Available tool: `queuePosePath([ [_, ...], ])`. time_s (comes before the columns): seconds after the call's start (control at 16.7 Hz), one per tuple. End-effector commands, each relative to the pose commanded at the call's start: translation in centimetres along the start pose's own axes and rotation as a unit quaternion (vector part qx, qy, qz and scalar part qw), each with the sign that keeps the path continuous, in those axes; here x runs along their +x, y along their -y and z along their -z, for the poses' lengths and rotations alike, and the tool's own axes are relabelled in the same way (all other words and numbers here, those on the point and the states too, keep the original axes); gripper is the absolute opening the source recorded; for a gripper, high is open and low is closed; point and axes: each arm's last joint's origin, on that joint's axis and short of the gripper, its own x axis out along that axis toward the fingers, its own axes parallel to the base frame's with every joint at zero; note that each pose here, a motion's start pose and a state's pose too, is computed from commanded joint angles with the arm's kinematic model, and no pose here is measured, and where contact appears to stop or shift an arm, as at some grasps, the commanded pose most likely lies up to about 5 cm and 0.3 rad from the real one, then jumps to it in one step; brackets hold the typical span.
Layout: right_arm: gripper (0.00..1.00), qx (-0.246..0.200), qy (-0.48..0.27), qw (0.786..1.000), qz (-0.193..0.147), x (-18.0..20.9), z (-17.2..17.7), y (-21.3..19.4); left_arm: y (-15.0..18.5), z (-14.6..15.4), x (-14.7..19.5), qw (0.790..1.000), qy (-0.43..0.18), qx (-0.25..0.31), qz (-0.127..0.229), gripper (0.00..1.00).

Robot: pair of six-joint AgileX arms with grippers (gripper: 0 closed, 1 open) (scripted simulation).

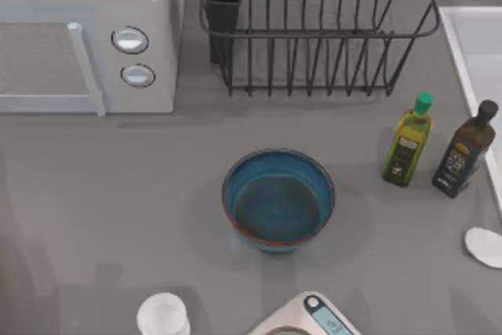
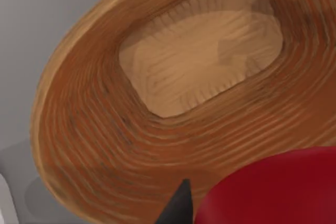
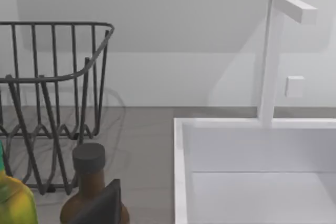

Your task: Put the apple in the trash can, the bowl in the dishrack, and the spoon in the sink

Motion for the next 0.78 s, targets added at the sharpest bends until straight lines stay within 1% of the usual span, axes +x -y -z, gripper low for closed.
queuePosePath([
  [0.12, 1.0, 0.0, 0.0, 1.0, 0.0, 0.0, 0.0, 0.0, 0.1, 0.1, 1.0, 1.0, -0.002, 0.005, -0.002, 0.0],
  [0.36, 1.0, 0.0, 0.0, 1.0, 0.0, 0.0, 0.0, 0.0, 0.1, -0.2, 4.8, 1.0, 0.004, -0.001, 0.005, 0.0],
  [0.48, 1.0, 0.0, 0.0, 1.0, 0.0, 0.0, 0.0, 0.0, -0.1, -0.2, 6.3, 1.0, 0.002, -0.004, 0.003, 0.0],
  [0.78, 1.0, 0.0, 0.0, 1.0, 0.0, 0.0, 0.0, 0.0, -0.2, -0.1, 6.8, 1.0, 0.001, -0.005, 0.002, 0.0],
])
